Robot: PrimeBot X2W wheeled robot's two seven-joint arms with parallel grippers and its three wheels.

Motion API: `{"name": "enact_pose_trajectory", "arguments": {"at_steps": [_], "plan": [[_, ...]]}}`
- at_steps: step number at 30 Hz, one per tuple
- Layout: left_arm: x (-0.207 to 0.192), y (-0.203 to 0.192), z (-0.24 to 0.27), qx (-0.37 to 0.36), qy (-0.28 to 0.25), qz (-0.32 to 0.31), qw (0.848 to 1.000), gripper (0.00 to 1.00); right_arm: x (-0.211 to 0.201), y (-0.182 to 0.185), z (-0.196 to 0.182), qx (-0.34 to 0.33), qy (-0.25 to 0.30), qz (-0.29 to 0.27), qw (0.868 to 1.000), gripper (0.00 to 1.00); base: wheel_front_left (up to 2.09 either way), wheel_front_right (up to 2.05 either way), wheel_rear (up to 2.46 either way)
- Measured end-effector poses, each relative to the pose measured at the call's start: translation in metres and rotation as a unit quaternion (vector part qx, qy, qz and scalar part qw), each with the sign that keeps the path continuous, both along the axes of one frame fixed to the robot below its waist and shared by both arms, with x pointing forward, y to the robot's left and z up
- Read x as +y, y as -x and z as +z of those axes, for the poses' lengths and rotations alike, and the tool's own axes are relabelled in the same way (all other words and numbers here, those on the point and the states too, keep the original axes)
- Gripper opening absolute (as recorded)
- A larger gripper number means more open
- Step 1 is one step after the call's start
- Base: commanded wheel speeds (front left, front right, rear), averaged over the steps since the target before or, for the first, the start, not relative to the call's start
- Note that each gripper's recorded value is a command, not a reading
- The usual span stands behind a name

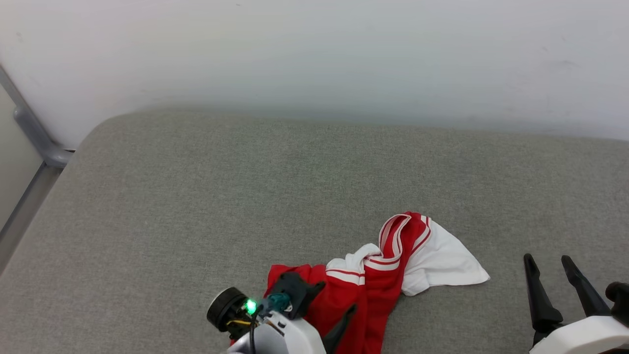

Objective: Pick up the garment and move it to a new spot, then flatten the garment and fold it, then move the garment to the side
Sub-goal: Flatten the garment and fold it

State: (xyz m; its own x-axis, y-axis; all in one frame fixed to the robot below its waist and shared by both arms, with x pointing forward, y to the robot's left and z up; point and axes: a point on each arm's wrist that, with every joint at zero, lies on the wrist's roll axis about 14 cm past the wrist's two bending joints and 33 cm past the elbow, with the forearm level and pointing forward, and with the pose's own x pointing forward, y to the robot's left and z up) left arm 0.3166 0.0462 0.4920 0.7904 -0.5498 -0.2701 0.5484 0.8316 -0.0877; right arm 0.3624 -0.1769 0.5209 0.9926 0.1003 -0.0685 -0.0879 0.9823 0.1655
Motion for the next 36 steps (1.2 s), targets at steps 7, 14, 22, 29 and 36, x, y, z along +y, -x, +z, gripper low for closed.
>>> {"name": "enact_pose_trajectory", "arguments": {"at_steps": [7, 14, 22, 29, 36], "plan": [[-0.014, -0.011, -0.013, 0.054, -0.07, -0.081, 0.993, 1.0, -0.003, -0.002, -0.009, 0.015, -0.001, -0.005, 1.0, 1.0, 0.0, 0.0, 0.0], [-0.019, -0.018, -0.039, 0.11, -0.131, -0.137, 0.976, 0.53, -0.011, -0.005, -0.023, 0.032, -0.004, -0.02, 0.999, 1.0, 0.0, 0.0, 0.0], [-0.013, -0.046, -0.022, 0.063, -0.133, -0.114, 0.982, 0.0, -0.02, -0.004, -0.029, 0.038, -0.005, -0.033, 0.999, 1.0, 0.0, 0.0, 0.0], [0.028, -0.086, 0.041, -0.053, -0.096, -0.003, 0.994, 0.0, -0.017, -0.007, -0.026, 0.035, -0.005, -0.028, 0.999, 1.0, 0.0, 0.0, 0.0], [0.107, -0.097, 0.03, -0.041, -0.073, 0.149, 0.985, 0.0, -0.012, -0.011, -0.028, 0.04, -0.004, -0.02, 0.999, 1.0, 0.0, 0.0, 0.0]]}}
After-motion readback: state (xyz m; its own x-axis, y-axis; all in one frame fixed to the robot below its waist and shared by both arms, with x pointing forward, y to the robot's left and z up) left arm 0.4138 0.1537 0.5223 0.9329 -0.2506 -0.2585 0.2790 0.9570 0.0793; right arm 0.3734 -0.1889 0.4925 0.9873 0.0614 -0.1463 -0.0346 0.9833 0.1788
